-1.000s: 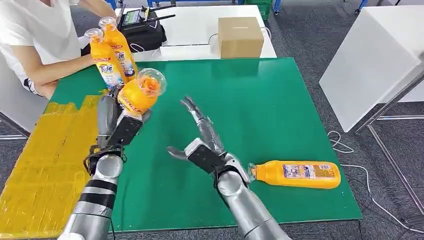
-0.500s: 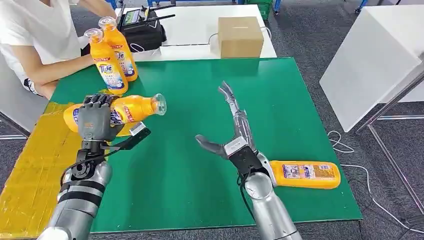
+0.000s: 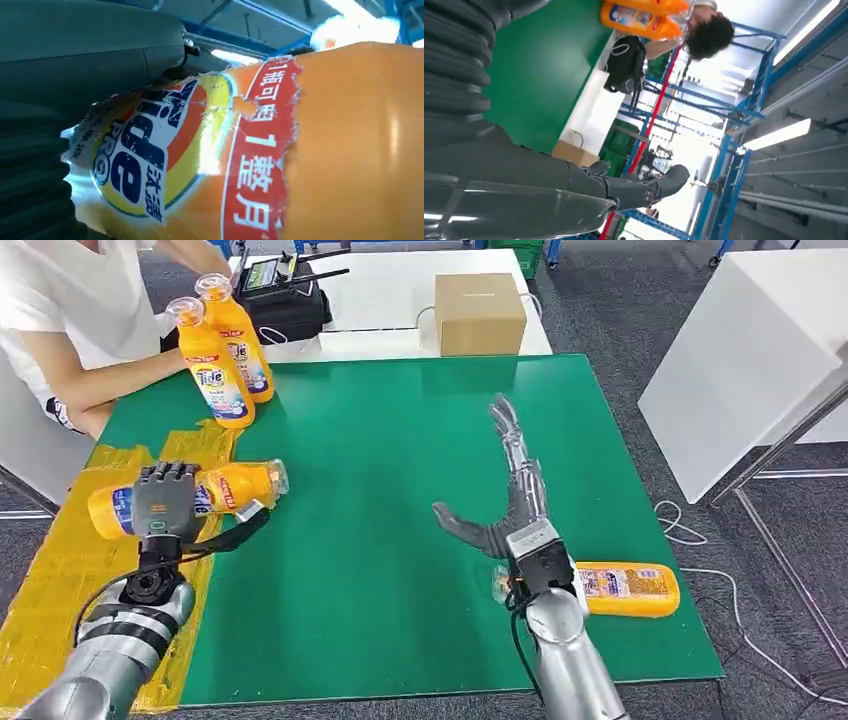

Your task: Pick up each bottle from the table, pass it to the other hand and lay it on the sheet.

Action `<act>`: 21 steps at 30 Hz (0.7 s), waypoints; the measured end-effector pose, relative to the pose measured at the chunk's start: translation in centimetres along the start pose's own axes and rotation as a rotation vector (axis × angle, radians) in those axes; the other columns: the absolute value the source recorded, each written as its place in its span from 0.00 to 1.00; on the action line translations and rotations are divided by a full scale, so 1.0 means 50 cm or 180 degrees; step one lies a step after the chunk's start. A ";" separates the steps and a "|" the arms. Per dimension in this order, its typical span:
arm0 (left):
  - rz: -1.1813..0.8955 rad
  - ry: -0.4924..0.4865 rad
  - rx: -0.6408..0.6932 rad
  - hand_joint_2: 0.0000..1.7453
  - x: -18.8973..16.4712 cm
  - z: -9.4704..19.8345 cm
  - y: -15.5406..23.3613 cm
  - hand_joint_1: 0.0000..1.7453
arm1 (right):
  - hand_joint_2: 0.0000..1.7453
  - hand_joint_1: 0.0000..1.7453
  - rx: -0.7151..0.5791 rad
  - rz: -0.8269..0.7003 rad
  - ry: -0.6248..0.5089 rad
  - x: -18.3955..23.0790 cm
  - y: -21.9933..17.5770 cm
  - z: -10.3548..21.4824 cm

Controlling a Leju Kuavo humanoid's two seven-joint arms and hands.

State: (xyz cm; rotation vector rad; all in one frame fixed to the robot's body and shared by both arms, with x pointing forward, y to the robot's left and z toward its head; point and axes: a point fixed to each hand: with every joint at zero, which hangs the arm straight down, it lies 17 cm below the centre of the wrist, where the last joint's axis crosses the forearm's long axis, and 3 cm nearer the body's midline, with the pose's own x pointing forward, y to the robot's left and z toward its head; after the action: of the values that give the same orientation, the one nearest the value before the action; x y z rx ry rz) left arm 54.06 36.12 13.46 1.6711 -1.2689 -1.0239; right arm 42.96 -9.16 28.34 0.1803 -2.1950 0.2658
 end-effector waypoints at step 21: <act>-0.0361 0.0062 -0.0699 1.00 -0.139 0.069 -0.145 0.00 | 1.00 0.00 -0.0005 0.0025 0.0013 -0.011 -0.009 0.011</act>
State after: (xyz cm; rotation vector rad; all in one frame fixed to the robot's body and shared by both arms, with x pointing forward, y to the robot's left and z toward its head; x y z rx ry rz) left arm 52.16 43.89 6.48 1.5929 -1.0185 -1.1673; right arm 42.95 -9.73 27.63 0.1701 -2.1921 0.2688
